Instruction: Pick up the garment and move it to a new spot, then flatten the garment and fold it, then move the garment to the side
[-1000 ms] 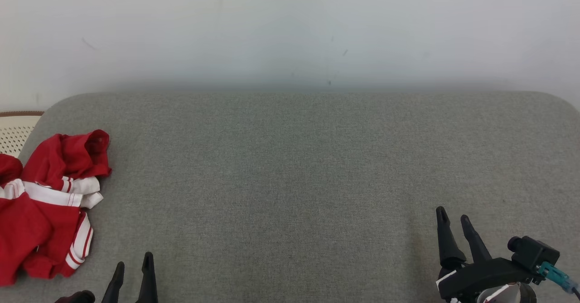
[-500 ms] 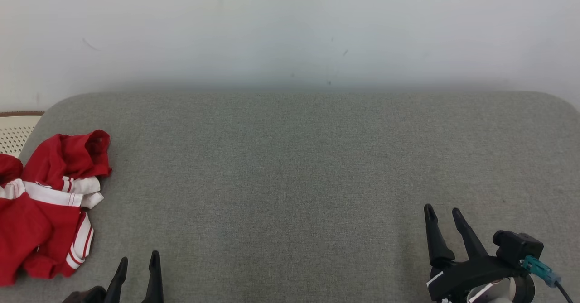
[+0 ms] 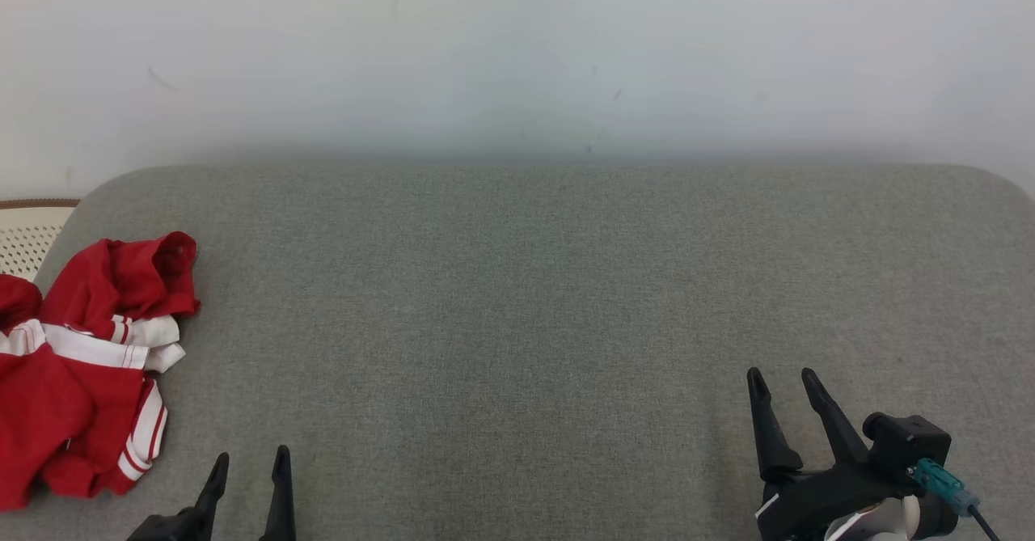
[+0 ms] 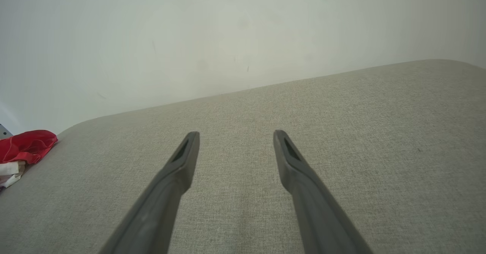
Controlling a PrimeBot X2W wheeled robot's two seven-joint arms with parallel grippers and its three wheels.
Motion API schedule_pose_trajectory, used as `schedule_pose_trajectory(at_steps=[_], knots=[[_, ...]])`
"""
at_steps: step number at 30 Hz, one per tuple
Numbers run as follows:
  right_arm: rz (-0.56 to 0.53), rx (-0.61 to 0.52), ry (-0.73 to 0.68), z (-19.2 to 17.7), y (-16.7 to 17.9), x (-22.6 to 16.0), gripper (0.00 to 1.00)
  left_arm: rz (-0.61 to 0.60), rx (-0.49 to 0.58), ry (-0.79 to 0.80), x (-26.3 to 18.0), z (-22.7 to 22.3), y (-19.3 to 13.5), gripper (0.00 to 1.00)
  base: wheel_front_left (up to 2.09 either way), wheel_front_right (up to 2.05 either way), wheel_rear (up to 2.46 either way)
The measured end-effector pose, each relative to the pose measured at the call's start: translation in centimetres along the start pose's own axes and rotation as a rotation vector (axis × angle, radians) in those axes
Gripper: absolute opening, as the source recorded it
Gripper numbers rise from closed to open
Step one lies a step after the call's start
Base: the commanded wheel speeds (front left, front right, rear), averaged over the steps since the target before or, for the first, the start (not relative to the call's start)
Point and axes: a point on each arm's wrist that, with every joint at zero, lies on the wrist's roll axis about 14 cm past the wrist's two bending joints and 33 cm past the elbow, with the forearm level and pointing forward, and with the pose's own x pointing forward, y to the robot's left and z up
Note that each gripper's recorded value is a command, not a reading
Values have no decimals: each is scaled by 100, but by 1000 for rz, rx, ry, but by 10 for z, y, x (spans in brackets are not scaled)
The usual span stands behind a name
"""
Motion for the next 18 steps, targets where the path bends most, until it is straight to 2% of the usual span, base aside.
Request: schedule_pose_trajectory(at_steps=[18], knots=[[-10, -168, -11, 2, -8, -5, 100, 5, 159, -35, 0, 5, 0, 100, 0, 0, 0]])
